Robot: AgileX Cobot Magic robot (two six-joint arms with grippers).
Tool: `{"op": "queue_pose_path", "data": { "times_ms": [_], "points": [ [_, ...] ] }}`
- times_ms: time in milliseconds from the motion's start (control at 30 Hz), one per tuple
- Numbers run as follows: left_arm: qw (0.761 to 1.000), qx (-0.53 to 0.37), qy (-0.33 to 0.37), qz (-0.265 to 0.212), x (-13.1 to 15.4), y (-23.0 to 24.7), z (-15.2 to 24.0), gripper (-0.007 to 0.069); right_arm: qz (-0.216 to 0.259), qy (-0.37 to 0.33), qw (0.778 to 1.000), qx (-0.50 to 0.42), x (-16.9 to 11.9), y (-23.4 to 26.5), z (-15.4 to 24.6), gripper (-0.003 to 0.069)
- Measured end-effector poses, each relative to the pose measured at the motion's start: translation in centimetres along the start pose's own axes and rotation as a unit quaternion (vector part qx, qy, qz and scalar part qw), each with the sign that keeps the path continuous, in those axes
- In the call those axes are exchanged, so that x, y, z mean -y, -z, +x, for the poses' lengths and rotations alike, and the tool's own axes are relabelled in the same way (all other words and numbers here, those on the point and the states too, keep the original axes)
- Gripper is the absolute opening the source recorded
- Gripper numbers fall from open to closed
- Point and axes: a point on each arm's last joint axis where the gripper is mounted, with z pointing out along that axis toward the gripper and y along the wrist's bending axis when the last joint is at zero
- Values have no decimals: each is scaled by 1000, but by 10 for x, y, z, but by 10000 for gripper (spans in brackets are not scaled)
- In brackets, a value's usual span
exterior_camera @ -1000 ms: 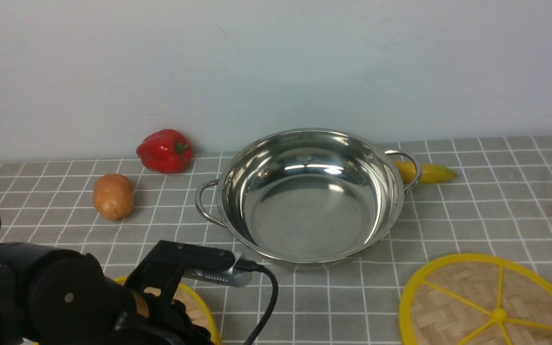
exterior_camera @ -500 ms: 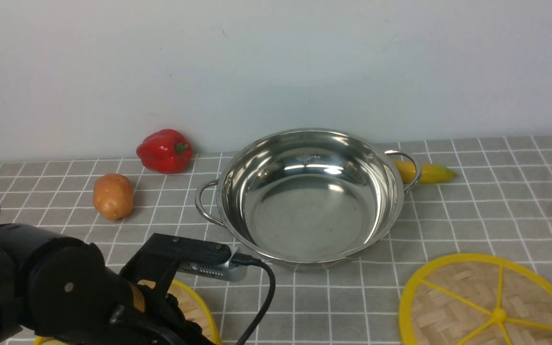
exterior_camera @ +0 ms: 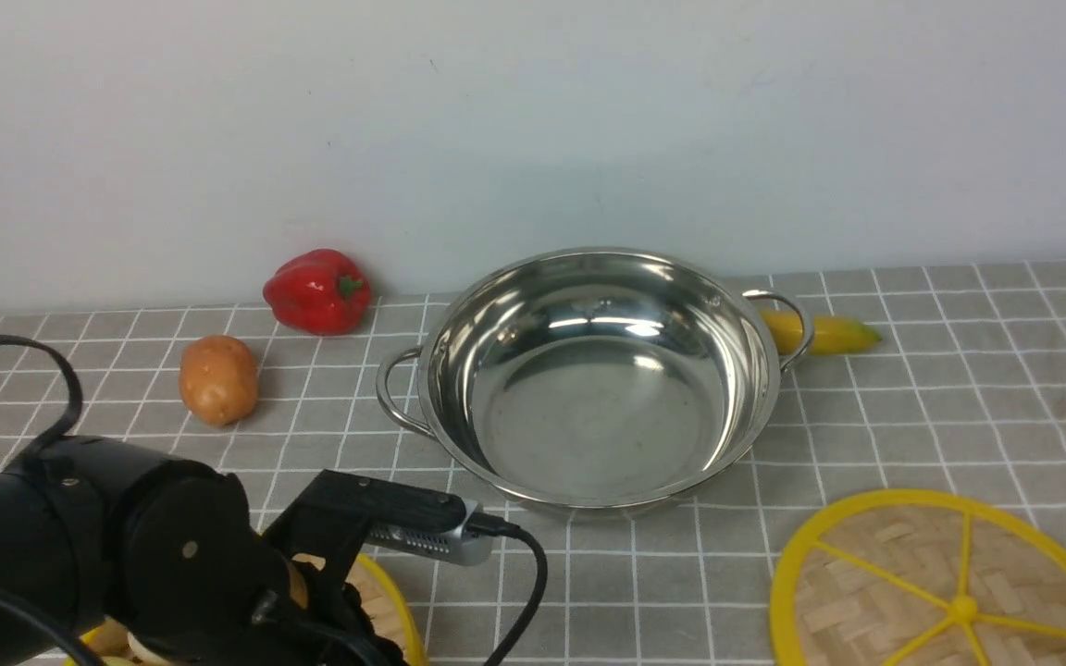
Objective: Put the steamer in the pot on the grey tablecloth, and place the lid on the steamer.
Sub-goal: 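Grasp the rim of the steamer basket holding the buns with the left gripper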
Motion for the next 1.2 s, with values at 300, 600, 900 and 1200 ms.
{"op": "queue_pose_path", "data": {
  "times_ms": [300, 600, 900, 1200],
  "points": [
    [1000, 25, 2, 19, 3, 0, -5, 368, 0, 0, 1000, 0, 0, 0, 0, 245],
    [998, 34, 21, 40, 7, 0, -7, 335, 0, 0, 1000, 0, 0, 0, 0, 245],
    [997, 57, 15, 40, 7, 1, -11, 256, 0, 0, 1000, 0, 0, 0, 0, 245],
    [997, 61, 20, 40, 7, 0, -12, 252, 0, 0, 1000, 0, 0, 0, 0, 245]
  ]
}}
